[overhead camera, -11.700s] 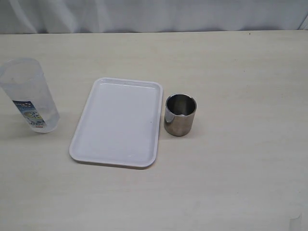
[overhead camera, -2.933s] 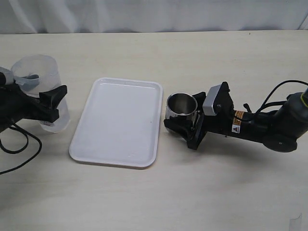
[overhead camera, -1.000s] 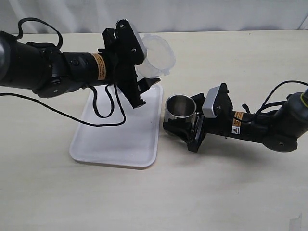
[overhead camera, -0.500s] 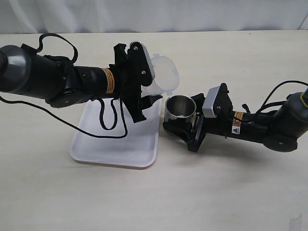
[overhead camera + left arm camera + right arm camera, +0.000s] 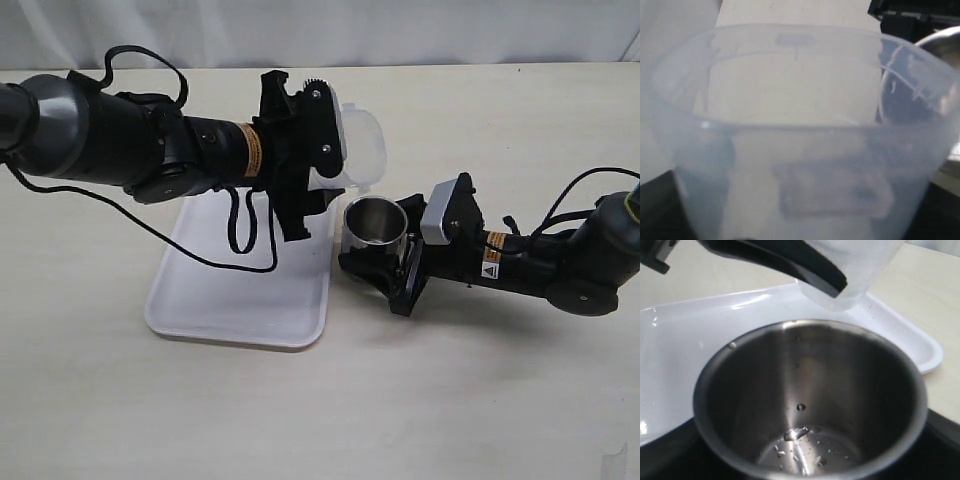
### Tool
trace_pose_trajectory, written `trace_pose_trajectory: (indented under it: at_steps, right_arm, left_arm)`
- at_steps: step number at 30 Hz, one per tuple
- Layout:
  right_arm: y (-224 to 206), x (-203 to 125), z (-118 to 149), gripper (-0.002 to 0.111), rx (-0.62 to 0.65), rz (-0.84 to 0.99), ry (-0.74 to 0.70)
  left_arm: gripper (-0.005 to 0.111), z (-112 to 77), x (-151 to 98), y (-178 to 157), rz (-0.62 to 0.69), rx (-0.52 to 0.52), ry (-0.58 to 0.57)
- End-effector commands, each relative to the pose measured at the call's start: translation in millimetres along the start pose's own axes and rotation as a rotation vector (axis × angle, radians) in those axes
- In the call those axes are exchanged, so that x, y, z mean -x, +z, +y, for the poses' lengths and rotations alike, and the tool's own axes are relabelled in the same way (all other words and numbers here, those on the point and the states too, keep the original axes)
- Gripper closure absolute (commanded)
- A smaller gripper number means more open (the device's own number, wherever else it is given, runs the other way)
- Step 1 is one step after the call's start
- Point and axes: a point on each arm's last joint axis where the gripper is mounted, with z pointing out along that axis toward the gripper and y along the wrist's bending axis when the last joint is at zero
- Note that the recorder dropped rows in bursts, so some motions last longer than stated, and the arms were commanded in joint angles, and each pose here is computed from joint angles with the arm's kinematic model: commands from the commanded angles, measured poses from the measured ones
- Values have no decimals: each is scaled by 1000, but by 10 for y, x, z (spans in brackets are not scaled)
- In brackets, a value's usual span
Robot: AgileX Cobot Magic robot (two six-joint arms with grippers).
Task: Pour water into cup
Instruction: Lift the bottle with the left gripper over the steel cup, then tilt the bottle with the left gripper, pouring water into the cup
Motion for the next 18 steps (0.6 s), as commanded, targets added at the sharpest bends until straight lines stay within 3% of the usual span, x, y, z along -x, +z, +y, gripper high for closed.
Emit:
trace_pose_trajectory:
  at_steps: [1, 5, 13, 18]
  right_arm:
    - [3, 11, 7, 104, 9, -9, -5]
    - [3, 11, 7, 104, 9, -9, -5]
    - [3, 11, 7, 104, 9, -9, -5]
    - [3, 11, 7, 104, 9, -9, -5]
  left_arm:
    - [107, 41, 39, -9, -4, 12, 46]
    - [107, 28, 47, -7, -6, 2, 86]
    - [107, -20, 99, 1, -13, -11, 284]
    - [107, -20, 96, 1, -10, -12, 324]
